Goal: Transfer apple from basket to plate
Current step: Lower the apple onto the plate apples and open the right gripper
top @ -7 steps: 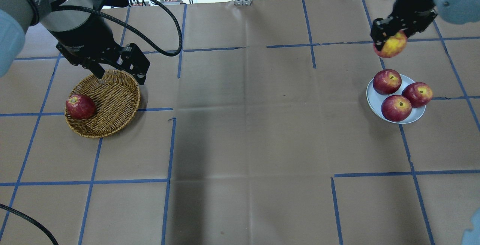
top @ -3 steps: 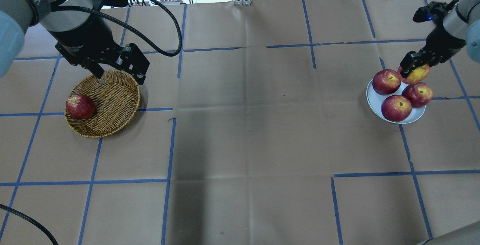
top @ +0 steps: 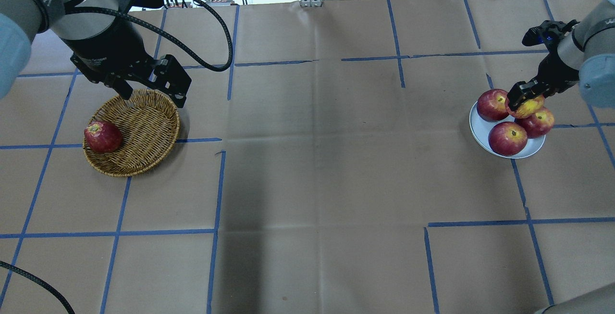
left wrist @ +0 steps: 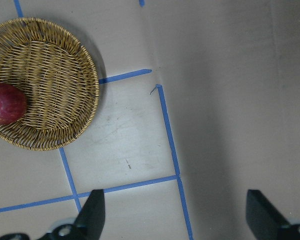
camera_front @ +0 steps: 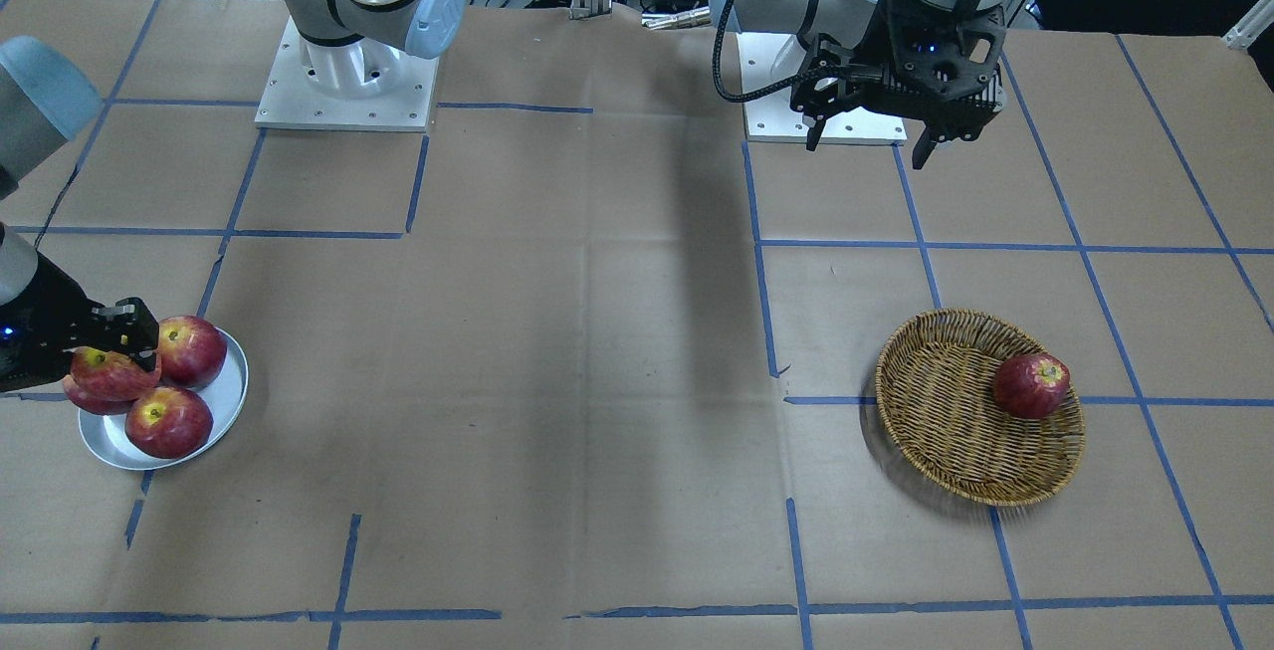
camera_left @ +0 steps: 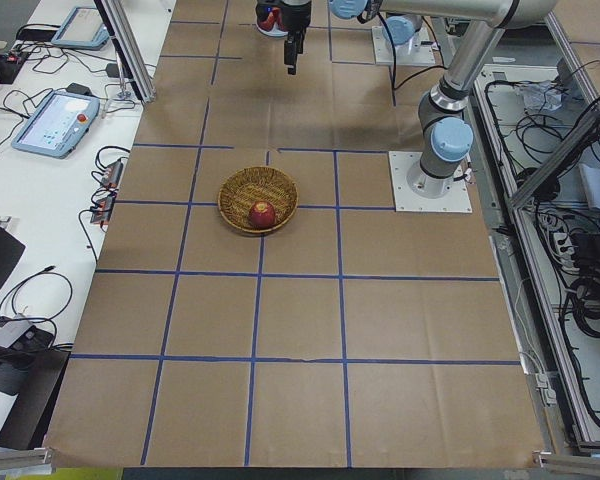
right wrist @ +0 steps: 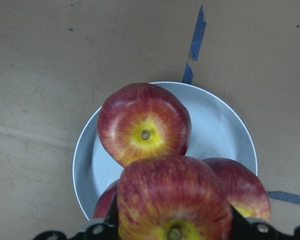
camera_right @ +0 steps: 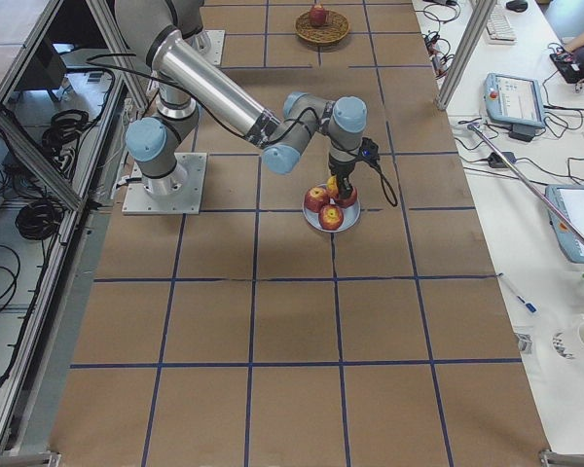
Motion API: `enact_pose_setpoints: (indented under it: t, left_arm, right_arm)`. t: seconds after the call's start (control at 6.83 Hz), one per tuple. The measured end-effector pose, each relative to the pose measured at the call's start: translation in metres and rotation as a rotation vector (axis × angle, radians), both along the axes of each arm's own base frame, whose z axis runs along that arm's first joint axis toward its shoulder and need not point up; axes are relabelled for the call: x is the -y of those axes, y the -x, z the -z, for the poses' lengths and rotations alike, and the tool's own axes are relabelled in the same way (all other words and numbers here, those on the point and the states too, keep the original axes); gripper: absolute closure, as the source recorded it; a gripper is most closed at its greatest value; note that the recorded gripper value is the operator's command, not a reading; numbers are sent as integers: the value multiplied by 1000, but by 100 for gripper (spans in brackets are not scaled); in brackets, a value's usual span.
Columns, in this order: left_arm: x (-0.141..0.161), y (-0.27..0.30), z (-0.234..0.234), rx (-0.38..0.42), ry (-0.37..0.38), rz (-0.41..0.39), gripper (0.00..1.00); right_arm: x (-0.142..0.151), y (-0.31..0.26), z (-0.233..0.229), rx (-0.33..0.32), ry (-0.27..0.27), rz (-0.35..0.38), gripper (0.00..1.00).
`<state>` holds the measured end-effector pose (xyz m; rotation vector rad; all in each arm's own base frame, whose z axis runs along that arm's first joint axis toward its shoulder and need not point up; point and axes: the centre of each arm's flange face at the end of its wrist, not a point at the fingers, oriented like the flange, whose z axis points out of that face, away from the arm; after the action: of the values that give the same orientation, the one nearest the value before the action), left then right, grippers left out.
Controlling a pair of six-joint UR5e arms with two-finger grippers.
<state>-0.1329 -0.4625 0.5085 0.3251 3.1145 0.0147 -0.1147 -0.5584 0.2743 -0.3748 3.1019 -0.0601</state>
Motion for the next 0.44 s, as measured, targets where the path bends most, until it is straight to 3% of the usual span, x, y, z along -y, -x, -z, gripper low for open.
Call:
enact_pose_setpoints:
  t: [0.15,0.29,0.44]
  left_arm:
    - [0,0,0,0,0,0,1]
    - [0,0,0,0,1,0,1]
    - [0,0,-1,0,1,0,1]
  right_arm:
    - [-1,0,1,-3,-2,1,46]
    - [-1,1,2,-6,-2,2,20]
    - [-1,2,2,-6,-1,3,0]
